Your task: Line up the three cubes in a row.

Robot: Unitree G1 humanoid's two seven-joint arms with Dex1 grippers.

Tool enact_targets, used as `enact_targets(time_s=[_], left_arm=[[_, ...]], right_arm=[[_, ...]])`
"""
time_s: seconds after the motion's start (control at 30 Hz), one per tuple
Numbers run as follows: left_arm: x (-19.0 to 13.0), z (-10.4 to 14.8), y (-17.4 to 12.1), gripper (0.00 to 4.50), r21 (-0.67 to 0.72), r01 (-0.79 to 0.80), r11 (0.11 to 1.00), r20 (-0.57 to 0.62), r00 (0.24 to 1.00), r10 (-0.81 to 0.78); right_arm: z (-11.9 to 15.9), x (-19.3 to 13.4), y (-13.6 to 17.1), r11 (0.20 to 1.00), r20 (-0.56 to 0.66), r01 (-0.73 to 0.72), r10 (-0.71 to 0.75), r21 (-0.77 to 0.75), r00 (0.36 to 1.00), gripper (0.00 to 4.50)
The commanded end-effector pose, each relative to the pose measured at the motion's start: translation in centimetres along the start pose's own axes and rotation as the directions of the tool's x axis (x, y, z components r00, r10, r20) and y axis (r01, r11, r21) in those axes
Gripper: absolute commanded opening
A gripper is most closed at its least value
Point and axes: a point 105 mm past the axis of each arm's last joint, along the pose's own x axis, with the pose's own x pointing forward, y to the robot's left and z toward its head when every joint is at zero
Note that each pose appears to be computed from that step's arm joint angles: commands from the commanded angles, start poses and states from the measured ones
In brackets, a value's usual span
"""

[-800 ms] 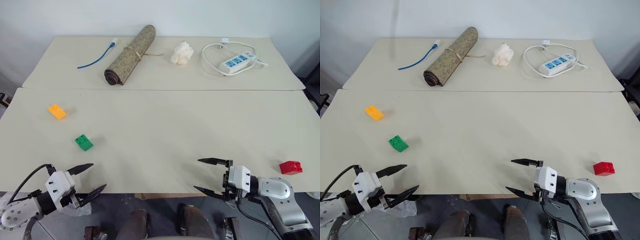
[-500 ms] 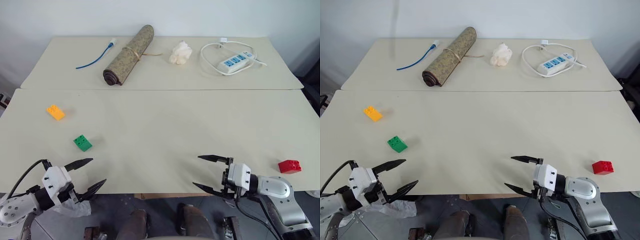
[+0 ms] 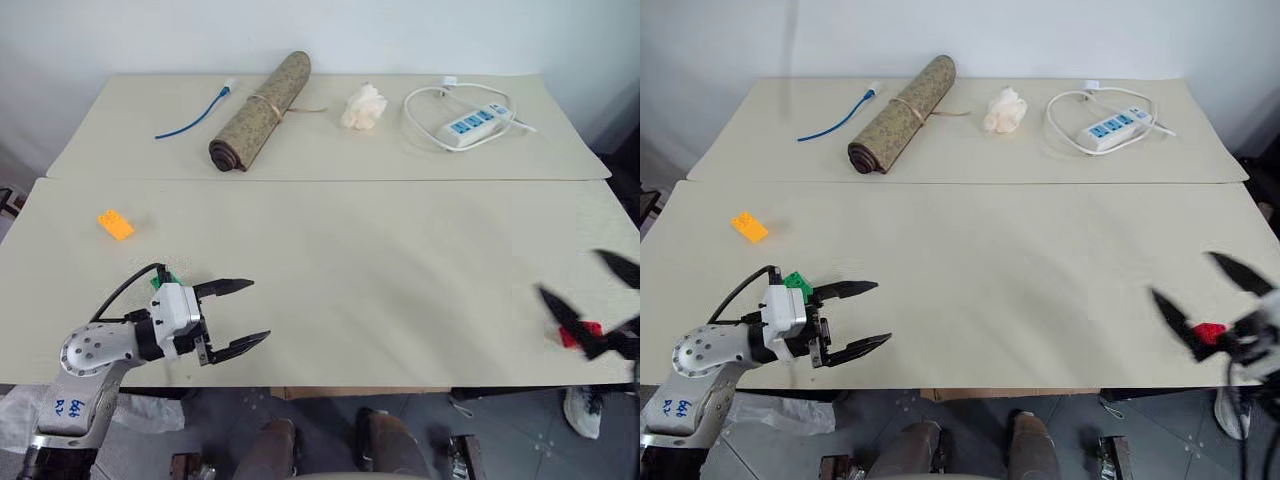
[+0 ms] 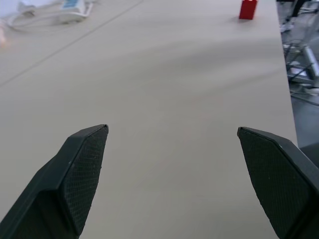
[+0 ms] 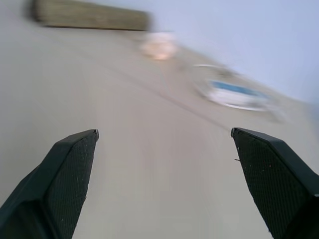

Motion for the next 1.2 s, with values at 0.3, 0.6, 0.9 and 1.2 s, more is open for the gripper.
enact_targets(time_s=[0.3, 0.6, 0.9, 1.2], left_arm=[[1.8, 0.1, -0.6, 4.38, -0.01, 0.122, 0.992, 0.021, 0.992, -0.122], [2.6, 0.1, 0.4, 4.38, -0.023, 0.088, 0.996, 0.04, 0.995, -0.087], [3.1, 0.5, -0.5, 4.38, -0.051, 0.151, 0.987, 0.081, 0.986, -0.146], [3.1, 0.6, -1.2, 4.38, -0.039, 0.182, 0.982, 0.088, 0.98, -0.178]], right_arm=[[-9.1, -10.9, -5.0, 0.946, -0.384, 0.322, -0.285, 0.035, 0.878, 4.5], [-4.7, -5.4, -6.1, 0.948, -0.317, 0.238, -0.164, 0.211, 0.934, 4.5], [-3.3, 0.0, -3.7, 0.916, -0.491, 0.178, 0.024, 0.36, 0.871, 4.5], [-5.1, 1.9, -1.9, 0.934, -0.562, 0.175, 0.034, 0.313, 0.826, 4.5]])
